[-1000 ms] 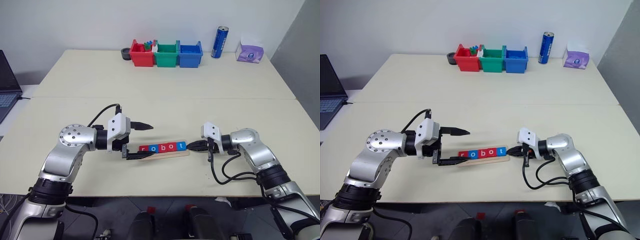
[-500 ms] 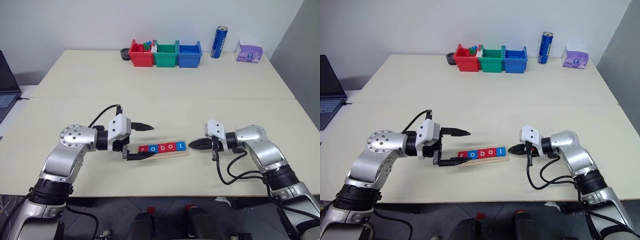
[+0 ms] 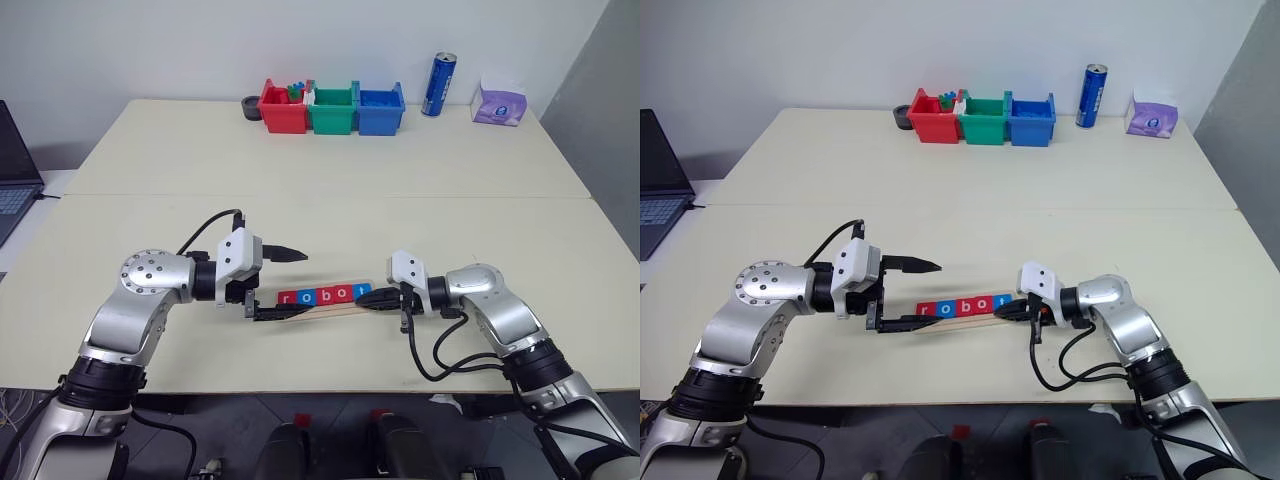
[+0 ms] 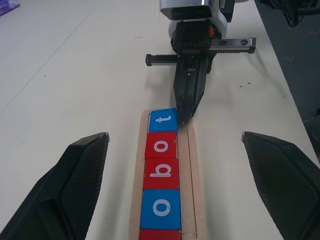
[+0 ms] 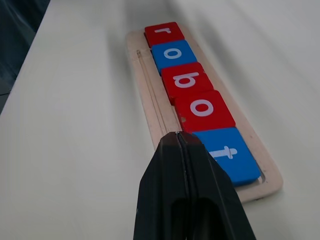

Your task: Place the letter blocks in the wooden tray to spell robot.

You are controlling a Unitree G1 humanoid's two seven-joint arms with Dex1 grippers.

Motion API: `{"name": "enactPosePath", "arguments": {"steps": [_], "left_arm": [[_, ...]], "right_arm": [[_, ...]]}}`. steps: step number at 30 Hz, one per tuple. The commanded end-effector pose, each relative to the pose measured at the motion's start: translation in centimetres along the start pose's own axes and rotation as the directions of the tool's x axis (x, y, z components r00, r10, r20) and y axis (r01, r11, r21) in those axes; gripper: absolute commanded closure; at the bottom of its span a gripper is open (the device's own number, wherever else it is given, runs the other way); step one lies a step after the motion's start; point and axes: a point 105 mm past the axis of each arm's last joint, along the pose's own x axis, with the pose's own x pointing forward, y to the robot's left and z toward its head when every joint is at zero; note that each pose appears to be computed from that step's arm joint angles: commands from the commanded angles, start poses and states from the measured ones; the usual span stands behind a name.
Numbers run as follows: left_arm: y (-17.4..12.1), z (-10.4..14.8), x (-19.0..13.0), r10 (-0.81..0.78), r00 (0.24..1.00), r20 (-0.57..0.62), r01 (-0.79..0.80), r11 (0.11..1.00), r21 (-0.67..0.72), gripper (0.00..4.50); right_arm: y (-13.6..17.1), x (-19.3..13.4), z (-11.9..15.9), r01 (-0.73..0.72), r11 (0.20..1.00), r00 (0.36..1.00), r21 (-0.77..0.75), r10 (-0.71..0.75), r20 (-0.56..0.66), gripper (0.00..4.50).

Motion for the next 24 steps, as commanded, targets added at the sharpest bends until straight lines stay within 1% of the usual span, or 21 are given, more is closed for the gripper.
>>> {"name": "enactPosePath", "arguments": {"steps": [1, 7, 11, 16, 21, 24], "left_arm": [[0.1, 0.9, -0.2, 0.001, 1.0, 0.008, -0.001, 0.999, 0.043, 0.0], [0.1, 0.9, -0.2, 0.001, 1.0, 0.01, -0.001, 0.999, 0.042, 0.0], [0.1, 0.9, -0.2, 0.001, 1.0, 0.012, -0.001, 0.999, 0.041, 0.0], [0.2, 0.8, -0.3, 0.003, 1.0, 0.009, -0.004, 0.999, 0.041, 0.0], [0.4, 0.8, -1.1, 0.026, 1.0, 0.001, -0.026, 0.999, 0.03, 0.0], [0.3, 0.5, -1.8, 0.046, 0.999, -0.01, -0.046, 0.999, 0.001, 0.0]], "right_arm": [[-0.6, 0.0, 1.0, 0.022, 0.998, 1.0, -0.06, -0.022, 0.012, 4.47], [-0.8, -0.2, 1.2, 0.041, 0.997, 0.999, -0.067, -0.04, 0.024, 4.47], [-0.5, -0.5, 1.8, 0.024, 0.999, 0.998, -0.043, -0.022, 0.051, 4.47], [-0.4, -2.1, 3.1, -0.004, 1.0, 0.996, 0.015, 0.002, 0.091, 4.47], [-1.1, -4.6, 4.0, 0.041, 0.998, 0.995, 0.052, -0.046, 0.088, 4.47], [-0.6, -6.0, 4.1, 0.056, 0.997, 0.996, 0.057, -0.06, 0.073, 3.93]]}}
